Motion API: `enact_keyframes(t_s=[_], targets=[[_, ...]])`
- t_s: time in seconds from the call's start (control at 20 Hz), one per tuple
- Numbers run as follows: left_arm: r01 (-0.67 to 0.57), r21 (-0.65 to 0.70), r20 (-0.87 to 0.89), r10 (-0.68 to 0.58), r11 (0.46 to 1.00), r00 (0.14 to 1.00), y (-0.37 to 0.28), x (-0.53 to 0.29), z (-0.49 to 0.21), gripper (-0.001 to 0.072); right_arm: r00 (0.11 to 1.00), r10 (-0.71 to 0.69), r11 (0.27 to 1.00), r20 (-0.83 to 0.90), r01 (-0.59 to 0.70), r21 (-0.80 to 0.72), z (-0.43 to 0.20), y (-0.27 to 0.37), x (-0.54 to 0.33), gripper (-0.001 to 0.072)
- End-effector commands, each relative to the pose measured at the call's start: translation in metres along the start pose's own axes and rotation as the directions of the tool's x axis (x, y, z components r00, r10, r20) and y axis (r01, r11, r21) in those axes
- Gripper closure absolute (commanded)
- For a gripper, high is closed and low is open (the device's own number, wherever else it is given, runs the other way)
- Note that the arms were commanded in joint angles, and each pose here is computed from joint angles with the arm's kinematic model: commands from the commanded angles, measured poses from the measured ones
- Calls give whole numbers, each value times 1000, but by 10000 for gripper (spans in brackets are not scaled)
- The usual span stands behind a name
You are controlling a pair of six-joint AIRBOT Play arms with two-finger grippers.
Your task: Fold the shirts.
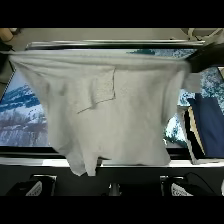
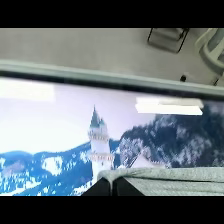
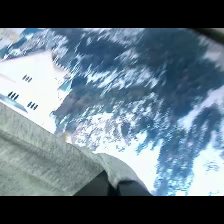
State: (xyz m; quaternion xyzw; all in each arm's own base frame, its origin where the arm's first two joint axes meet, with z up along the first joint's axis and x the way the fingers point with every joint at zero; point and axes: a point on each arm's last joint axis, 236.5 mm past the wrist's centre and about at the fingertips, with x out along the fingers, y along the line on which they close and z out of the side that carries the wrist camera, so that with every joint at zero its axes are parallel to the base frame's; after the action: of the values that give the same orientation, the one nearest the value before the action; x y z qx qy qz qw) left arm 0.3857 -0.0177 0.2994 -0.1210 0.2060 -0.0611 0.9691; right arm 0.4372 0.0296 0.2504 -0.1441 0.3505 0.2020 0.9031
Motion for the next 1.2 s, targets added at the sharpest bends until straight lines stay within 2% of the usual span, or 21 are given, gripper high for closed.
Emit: enact_keyframes(t_s=[0.0,0.25,0.45,0.5,0.55,0.6,0.65,0.7,0.8,0.9,0.95,1.0,1.05,1.15], targets=[[-76,-78,-194,60,994,979,50,95,-79,683,987,30,998,-161,-22,51,-37,-12,154,687],[-151,-134,-428,80,979,900,92,179,-178,683,997,71,937,-24,-58,344,-30,-4,259,686],[-150,-166,-554,34,975,832,86,204,-236,682,984,159,908,-84,-113,404,-58,14,288,685],[-144,-175,-566,21,974,824,81,207,-242,681,983,162,910,-90,-113,399,-60,14,288,657],[-138,-194,-566,4,971,824,76,209,-243,639,983,160,913,-86,-114,392,-58,9,281,489],[-134,-205,-580,-10,970,815,74,205,-242,551,984,158,923,-88,-115,368,-56,2,269,286],[-134,-206,-613,-21,969,790,76,196,-240,336,983,157,937,-100,-116,330,-57,-8,251,171],[-142,-204,-656,-27,969,754,82,182,-238,154,980,158,946,-123,-114,303,-64,-20,231,165],[-153,-192,-757,-47,969,652,98,147,-246,160,950,204,952,-239,-135,273,-101,-38,187,226],[-178,-220,-837,-92,959,539,107,115,-272,182,859,328,920,-392,-196,341,-156,-34,151,237],[-188,-235,-864,-116,954,490,108,105,-291,187,810,389,901,-438,-234,367,-178,-27,140,284],[-201,-249,-882,-136,947,450,106,98,-310,187,767,439,879,-468,-258,401,-196,-19,134,295],[-189,-269,-890,-168,944,424,100,94,-330,186,734,474,859,-486,-266,436,-211,-12,134,295],[-174,-324,-877,-226,930,425,88,96,-357,185,690,519,833,-504,-277,478,-233,3,138,295]])
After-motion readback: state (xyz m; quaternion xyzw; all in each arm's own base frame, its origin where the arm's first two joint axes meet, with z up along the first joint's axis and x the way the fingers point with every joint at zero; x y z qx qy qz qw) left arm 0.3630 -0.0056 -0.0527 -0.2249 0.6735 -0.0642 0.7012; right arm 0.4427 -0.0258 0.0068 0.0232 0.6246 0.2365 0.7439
